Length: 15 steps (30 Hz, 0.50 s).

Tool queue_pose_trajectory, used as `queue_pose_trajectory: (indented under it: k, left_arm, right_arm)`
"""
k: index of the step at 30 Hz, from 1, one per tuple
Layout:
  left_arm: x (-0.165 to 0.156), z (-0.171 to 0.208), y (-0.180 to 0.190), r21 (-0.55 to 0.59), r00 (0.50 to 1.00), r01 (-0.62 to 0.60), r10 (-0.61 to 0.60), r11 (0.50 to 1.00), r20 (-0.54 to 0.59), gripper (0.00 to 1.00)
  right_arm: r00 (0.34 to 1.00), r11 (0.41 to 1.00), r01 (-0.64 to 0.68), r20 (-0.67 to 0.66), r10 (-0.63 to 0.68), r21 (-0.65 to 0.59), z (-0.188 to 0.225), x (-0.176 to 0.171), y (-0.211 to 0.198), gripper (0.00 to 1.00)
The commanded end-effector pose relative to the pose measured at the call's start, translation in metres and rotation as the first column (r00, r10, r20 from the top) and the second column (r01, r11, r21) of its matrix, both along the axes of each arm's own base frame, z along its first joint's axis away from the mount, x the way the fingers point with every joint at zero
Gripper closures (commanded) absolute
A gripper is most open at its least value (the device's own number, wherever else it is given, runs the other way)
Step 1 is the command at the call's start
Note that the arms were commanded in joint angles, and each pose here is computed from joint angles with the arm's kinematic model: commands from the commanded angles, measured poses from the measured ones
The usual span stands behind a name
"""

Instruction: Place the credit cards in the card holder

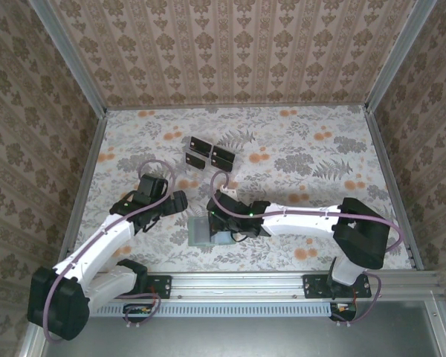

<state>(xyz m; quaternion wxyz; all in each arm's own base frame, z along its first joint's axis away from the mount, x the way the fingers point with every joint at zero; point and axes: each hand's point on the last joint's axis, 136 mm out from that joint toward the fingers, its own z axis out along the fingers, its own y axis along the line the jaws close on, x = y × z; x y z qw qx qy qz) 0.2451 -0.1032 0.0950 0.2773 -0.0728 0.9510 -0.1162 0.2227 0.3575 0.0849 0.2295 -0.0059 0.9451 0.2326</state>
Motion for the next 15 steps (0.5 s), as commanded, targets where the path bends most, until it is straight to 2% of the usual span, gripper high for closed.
queue_pose_trajectory:
  k: [1,7,15]
  left_arm:
    - [-0.002,-0.005,0.003,0.009,1.000,-0.024,0.025,1.000,-0.013,0.00]
    - [-0.006,-0.007,-0.002,0.017,1.000,-0.001,0.001,1.000,-0.018,0.00]
    - [-0.010,-0.011,-0.011,0.014,0.999,0.022,-0.022,1.000,-0.024,0.00]
  right_arm:
    - [0.999,0.998,0.043,-0.021,-0.044,-0.035,-0.022,-0.003,-0.010,1.00]
    - [0.998,0.994,0.055,-0.025,-0.058,-0.098,-0.042,-0.005,-0.023,1.00]
    - [0.996,0.977,0.093,0.021,-0.090,-0.194,-0.042,0.008,-0.061,1.00]
